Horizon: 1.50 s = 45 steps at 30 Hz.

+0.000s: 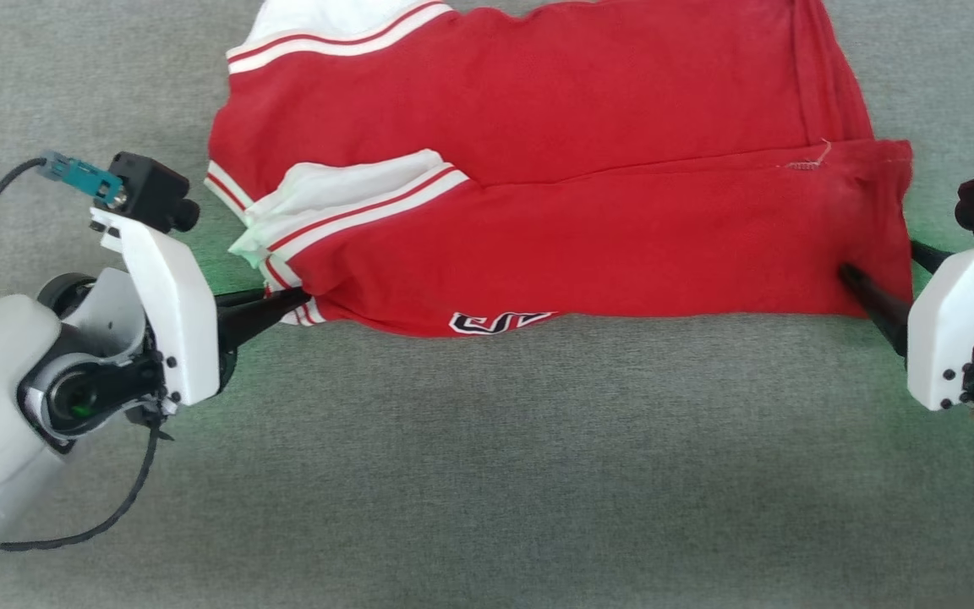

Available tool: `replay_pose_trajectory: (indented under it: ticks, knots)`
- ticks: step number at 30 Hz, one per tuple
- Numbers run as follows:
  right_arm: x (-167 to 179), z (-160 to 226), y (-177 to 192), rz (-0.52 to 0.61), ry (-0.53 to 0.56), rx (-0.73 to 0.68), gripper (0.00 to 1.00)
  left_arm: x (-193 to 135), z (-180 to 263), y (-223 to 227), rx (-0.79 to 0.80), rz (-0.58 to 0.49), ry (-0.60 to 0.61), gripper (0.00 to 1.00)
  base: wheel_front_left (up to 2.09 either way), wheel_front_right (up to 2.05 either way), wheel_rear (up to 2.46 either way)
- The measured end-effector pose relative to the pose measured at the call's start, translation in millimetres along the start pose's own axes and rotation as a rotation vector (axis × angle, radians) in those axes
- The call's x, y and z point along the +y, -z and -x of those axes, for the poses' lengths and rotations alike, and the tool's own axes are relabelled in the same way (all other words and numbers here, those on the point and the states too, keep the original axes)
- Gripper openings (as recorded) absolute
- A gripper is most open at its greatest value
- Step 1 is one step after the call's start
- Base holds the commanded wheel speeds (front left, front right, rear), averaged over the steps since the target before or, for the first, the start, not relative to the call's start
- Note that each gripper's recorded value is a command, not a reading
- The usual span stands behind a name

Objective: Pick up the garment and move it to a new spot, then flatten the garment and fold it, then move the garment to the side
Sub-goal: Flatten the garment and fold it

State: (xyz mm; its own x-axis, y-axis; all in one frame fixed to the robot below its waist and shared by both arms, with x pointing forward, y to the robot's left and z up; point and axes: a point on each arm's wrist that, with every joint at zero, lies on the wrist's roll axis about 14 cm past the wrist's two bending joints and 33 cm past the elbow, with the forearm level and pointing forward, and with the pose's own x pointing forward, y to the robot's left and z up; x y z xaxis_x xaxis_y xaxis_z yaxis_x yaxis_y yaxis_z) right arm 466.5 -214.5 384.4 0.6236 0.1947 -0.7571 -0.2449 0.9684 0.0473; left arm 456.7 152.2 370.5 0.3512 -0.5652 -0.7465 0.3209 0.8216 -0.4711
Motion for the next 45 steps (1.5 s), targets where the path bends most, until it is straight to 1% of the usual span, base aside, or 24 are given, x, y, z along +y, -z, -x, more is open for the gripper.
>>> replay_pose_trajectory:
  ticks: [3, 5, 6, 7, 8, 13, 18, 23, 28, 34, 35, 36, 37, 38, 41, 45]
  knots:
    - [6, -2, 10, 0.039, -0.03, 0.115, 1.0, -1, 1, 1, -0.026, -0.001, -0.001, 0.0, 0.0, 0.0, 0.0]
    - [9, -3, 10, 0.049, -0.042, 0.147, 0.98, -6, 1, 0, -0.053, 0.005, 0.011, 0.0, 0.0, 0.0, 0.0]
    - [10, -3, 10, 0.06, -0.044, 0.157, 0.44, -9, 0, 0, -0.066, 0.008, 0.017, 0.0, 0.0, 0.0, 0.0]
    - [12, -3, 10, 0.065, -0.05, 0.162, 0.28, -11, 1, 1, -0.078, 0.01, 0.02, 0.0, 0.0, 0.0, 0.0]
    - [14, -4, 9, 0.066, -0.057, 0.163, 0.0, -12, 2, 1, -0.091, 0.012, 0.023, 0.0, 0.0, 0.0, 0.0]
    - [14, 3, 8, 0.056, -0.06, 0.151, 0.0, -17, 10, 10, -0.134, 0.015, 0.021, 0.0, 0.0, 0.0, 0.0]
    - [9, 23, 14, 0.05, -0.043, 0.148, 0.0, -22, 27, 25, -0.174, 0.017, 0.018, 0.0, 0.0, 0.0, 0.0]
    - [9, 46, 34, 0.037, -0.038, 0.18, 0.0, -28, 46, 49, -0.19, 0.017, 0.022, 0.0, 0.0, 0.0, 0.0]
    - [17, 65, 60, 0.017, -0.054, 0.228, 0.0, -31, 57, 80, -0.176, 0.04, 0.03, 0.0, 0.0, 0.0, 0.0]
    - [24, 75, 69, -0.008, -0.057, 0.223, 0.0, -36, 61, 94, -0.175, 0.065, 0.036, 0.0, 0.0, 0.0, 0.0]
    - [25, 76, 69, -0.009, -0.054, 0.217, 0.0, -37, 61, 96, -0.177, 0.069, 0.036, 0.05, 0.0, 0.0, 0.0]
    - [25, 77, 66, -0.011, -0.051, 0.2, 0.39, -38, 61, 96, -0.178, 0.072, 0.038, 0.24, 0.0, 0.0, 0.0]
    - [24, 77, 63, -0.012, -0.045, 0.181, 0.39, -40, 61, 96, -0.183, 0.074, 0.041, 0.5, 0.0, 0.0, 0.0]
    - [24, 77, 60, -0.011, -0.041, 0.166, 1.0, -40, 61, 96, -0.191, 0.074, 0.039, 1.0, 0.0, 0.0, 0.0]
    - [20, 77, 47, -0.019, -0.013, 0.097, 1.0, -37, 63, 89, -0.219, 0.068, 0.025, 1.0, 0.0, 0.0, 0.0]
    - [16, 77, 9, -0.038, 0.024, -0.101, 1.0, -20, 76, 59, -0.328, 0.042, -0.028, 1.0, 0.0, 0.0, 0.0]
